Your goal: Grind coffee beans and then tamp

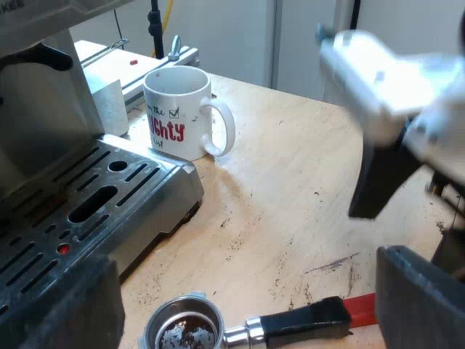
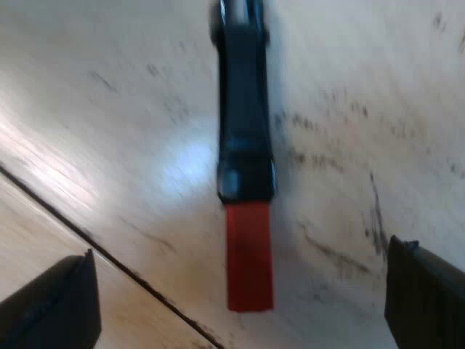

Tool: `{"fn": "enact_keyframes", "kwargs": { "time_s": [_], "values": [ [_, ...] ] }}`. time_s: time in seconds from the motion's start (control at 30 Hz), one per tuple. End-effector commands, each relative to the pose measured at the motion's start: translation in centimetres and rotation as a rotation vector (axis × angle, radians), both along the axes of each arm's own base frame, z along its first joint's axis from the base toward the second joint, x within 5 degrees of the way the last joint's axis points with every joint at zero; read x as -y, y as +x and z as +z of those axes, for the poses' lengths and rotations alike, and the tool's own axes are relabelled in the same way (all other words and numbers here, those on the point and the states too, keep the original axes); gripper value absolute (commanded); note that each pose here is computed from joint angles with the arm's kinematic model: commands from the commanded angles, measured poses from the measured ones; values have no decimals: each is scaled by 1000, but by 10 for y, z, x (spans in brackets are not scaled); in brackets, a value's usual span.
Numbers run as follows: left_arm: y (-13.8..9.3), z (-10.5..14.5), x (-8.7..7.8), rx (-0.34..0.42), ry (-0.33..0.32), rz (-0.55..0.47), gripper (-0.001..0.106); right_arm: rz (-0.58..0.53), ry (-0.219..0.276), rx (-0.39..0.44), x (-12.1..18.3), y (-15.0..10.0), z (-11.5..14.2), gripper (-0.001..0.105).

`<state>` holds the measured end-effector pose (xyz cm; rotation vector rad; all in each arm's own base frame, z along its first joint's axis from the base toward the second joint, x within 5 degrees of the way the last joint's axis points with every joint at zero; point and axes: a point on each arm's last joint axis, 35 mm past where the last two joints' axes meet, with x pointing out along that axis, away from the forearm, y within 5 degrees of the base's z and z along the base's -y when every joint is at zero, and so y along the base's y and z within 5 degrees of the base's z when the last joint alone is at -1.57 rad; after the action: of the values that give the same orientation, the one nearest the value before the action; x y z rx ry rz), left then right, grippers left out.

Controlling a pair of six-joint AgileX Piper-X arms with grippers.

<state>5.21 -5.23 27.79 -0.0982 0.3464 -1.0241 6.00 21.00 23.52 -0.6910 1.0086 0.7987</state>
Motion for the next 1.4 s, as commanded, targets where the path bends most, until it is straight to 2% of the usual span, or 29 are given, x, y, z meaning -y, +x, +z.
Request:
{"fn": "enact_keyframes", "kwargs": {
  "time_s": [0.03,0.07,0.13,0.23,0.33,0.37,0.43,0.57,0.63,0.67,0.73,0.8,0.97,1.0,1.1,1.2,1.37,1.4],
  "values": [
    [-1,1,0,0,-8,3,73,-8,104,58,3,1,26,81],
    [-1,1,0,0,-8,3,73,-9,129,67,4,0,31,81],
    [-1,1,0,0,-8,3,73,-23,248,119,7,1,48,81],
    [-1,1,0,-1,-9,4,73,14,349,178,7,1,63,80],
    [0,1,-1,-38,-28,30,73,78,405,238,2,2,71,77],
    [0,1,-1,-52,-34,46,73,91,409,252,1,3,72,76],
    [2,3,-2,-85,-56,124,73,140,442,308,-5,4,72,75],
    [3,8,-5,-68,-59,219,73,179,508,395,-13,7,67,75],
    [2,12,-8,-67,-47,281,73,171,566,427,-16,8,59,75],
    [2,12,-8,-70,-44,288,73,170,572,429,-16,8,55,75],
    [1,11,-12,-129,-2,363,73,167,607,439,-16,8,49,75],
    [1,8,-13,-177,46,398,73,162,641,451,-15,7,38,75],
    [2,6,-13,-195,70,411,73,174,649,469,-12,7,26,75],
    [7,4,-12,-208,101,449,73,181,652,479,-11,6,21,75],
    [12,2,-9,-222,126,472,73,185,646,479,-10,6,17,75],
    [21,0,-6,-248,183,523,73,228,609,497,-12,6,7,75],
    [42,1,0,-320,252,586,73,260,601,530,-21,8,2,75],
    [43,2,-1,-320,255,592,73,257,616,536,-25,9,0,75]
  ]
}}
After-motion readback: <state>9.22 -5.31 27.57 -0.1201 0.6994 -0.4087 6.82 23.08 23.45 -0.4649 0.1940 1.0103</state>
